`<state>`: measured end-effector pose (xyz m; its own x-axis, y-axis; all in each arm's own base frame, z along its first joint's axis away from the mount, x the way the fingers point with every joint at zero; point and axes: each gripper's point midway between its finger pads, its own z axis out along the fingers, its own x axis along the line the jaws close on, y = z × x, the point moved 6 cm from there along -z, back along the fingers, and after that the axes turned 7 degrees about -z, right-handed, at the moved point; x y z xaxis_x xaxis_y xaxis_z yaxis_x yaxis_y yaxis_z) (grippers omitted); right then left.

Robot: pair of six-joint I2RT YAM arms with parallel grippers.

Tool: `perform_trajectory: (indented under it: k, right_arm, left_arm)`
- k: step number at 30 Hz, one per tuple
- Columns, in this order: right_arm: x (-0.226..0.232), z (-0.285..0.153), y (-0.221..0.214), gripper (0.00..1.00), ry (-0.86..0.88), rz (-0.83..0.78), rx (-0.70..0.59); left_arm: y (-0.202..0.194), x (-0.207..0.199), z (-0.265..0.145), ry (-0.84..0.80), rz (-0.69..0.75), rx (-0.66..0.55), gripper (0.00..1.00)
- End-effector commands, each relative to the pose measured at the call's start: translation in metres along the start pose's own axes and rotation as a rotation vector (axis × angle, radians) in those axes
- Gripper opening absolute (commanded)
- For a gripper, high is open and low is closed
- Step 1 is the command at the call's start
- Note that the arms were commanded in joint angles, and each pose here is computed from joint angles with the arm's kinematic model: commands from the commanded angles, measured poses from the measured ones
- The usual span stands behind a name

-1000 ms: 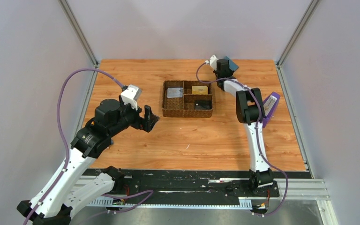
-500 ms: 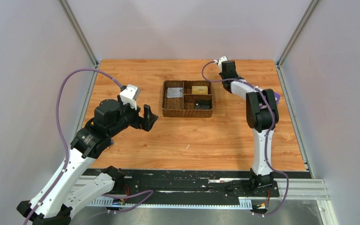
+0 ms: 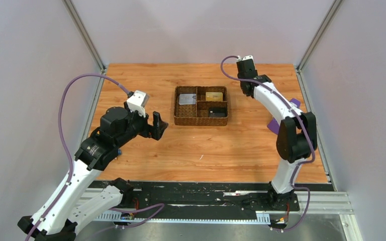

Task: Take the credit cards out of the card holder
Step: Pick up the card holder from the center of the board, then place the card holder at the center of the board.

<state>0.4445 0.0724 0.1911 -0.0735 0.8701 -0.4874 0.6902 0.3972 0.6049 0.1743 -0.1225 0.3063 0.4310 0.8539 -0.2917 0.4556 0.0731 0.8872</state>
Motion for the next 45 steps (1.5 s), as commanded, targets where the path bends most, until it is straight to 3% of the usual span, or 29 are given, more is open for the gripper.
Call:
perform_trajectory:
  k: [1,8,15,18,24,31,42,45]
  right_arm:
    - [0.000,-0.073,-0.014,0.00,0.065,0.170,0.039]
    - [0.064,-0.189,-0.039,0.00,0.603,0.294,-0.043]
    - [0.126,-0.260,-0.095,0.00,1.101,0.358,-0.054]
    - [0.140,-0.271,-0.111,0.00,1.227,0.414,-0.062]
    - [0.171,-0.273,-0.131,0.00,1.364,0.409,0.012]
    - [0.194,-0.262,-0.147,0.00,1.393,0.377,0.090]
    - [0.211,-0.228,-0.185,0.00,1.288,0.366,0.203]
    - [0.211,-0.214,-0.196,0.07,1.191,0.355,0.230]
  left_arm:
    - [0.000,0.001,0.000,0.009,-0.015,-0.013,1.00]
    - [0.000,-0.004,0.002,0.003,-0.063,0.033,1.00]
    - [-0.008,-0.017,-0.009,-0.082,-0.164,0.081,1.00]
    - [-0.017,-0.016,-0.009,-0.077,-0.190,0.097,1.00]
    - [-0.029,-0.009,-0.003,-0.026,-0.212,0.132,1.00]
    - [-0.040,-0.007,0.004,-0.013,-0.241,0.180,0.99]
    - [-0.063,-0.010,0.025,-0.045,-0.284,0.291,0.97]
    - [-0.069,-0.011,0.030,-0.056,-0.294,0.316,0.96]
